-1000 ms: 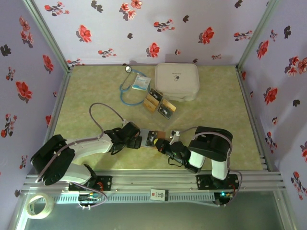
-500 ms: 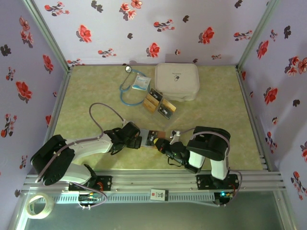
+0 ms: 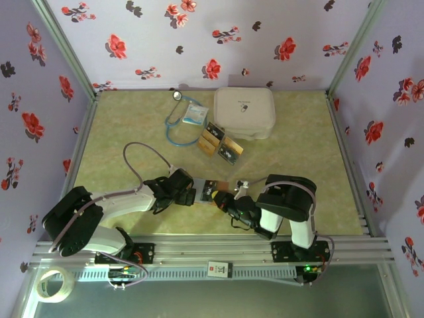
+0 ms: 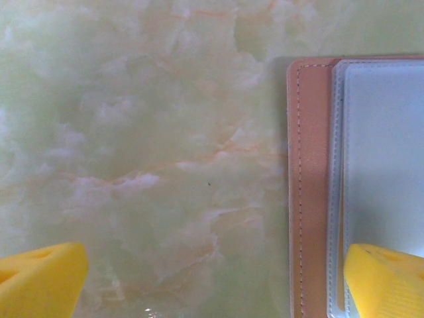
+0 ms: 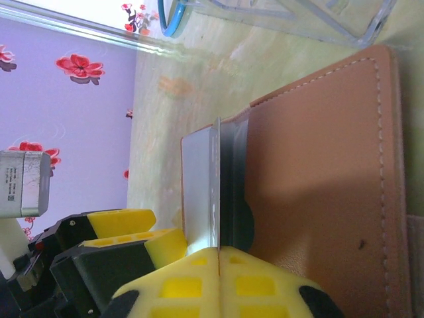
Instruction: Put the credit cards into the card holder
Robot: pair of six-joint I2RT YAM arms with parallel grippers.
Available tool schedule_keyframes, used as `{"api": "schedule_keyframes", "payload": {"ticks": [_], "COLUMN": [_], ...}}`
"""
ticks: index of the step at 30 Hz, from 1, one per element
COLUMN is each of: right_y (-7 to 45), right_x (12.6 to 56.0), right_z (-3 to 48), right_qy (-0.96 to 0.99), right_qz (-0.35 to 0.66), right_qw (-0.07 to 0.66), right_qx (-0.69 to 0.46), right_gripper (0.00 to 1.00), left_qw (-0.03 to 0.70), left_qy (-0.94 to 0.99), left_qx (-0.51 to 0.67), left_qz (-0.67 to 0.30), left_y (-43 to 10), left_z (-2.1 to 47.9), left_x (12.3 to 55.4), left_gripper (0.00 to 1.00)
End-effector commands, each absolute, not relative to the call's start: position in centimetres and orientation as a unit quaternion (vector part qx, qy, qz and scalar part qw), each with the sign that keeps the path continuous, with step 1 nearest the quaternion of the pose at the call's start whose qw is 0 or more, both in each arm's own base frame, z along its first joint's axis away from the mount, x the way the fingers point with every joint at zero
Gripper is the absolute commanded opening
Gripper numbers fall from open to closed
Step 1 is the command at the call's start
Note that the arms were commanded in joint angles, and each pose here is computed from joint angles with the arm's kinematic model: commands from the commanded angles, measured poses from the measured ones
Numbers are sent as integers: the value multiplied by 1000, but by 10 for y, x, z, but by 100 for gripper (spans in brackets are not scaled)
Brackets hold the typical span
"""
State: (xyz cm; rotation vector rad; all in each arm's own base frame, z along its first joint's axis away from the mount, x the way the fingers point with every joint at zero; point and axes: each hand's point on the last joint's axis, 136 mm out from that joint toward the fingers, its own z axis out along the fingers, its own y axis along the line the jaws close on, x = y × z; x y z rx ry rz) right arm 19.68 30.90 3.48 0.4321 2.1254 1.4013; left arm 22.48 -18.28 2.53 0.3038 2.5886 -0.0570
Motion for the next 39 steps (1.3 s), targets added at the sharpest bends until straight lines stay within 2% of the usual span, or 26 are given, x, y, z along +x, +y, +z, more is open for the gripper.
{"api": "schedule_keyframes", "payload": {"ticks": [1, 4, 6, 15, 22, 27, 33, 39], "right_y": [291, 286, 284, 285, 245, 215, 213, 222], "right_x": [184, 185, 186, 197, 207, 202, 198, 207], "right_z": [-11, -6, -2, 54, 94, 83, 63, 55], "right_qy": [848, 852, 856, 884, 898, 917, 928, 932], "right_qz": [440, 428, 418, 357, 296, 242, 222, 209], "right_qw": [252, 261, 264, 291, 320, 312, 293, 292], "right_qx": [155, 151, 147, 73, 53, 55, 51, 44], "right_gripper": [25, 42, 49, 59, 59, 59, 59, 47], "left_qw": [251, 252, 253, 256, 260, 264, 267, 268], "left_qy": [961, 961, 961, 960, 959, 958, 957, 957], "left_qx": [115, 115, 114, 111, 109, 110, 112, 112], "left_qz": [21, 21, 20, 18, 11, 6, 4, 3], "left_y": [-162, -162, -163, -164, -168, -171, -173, -174], "left_z": [15, 15, 15, 18, 22, 26, 27, 26], "left_x": [218, 219, 219, 220, 223, 225, 226, 228], "left_gripper": [100, 100, 100, 100, 100, 100, 100, 100]}}
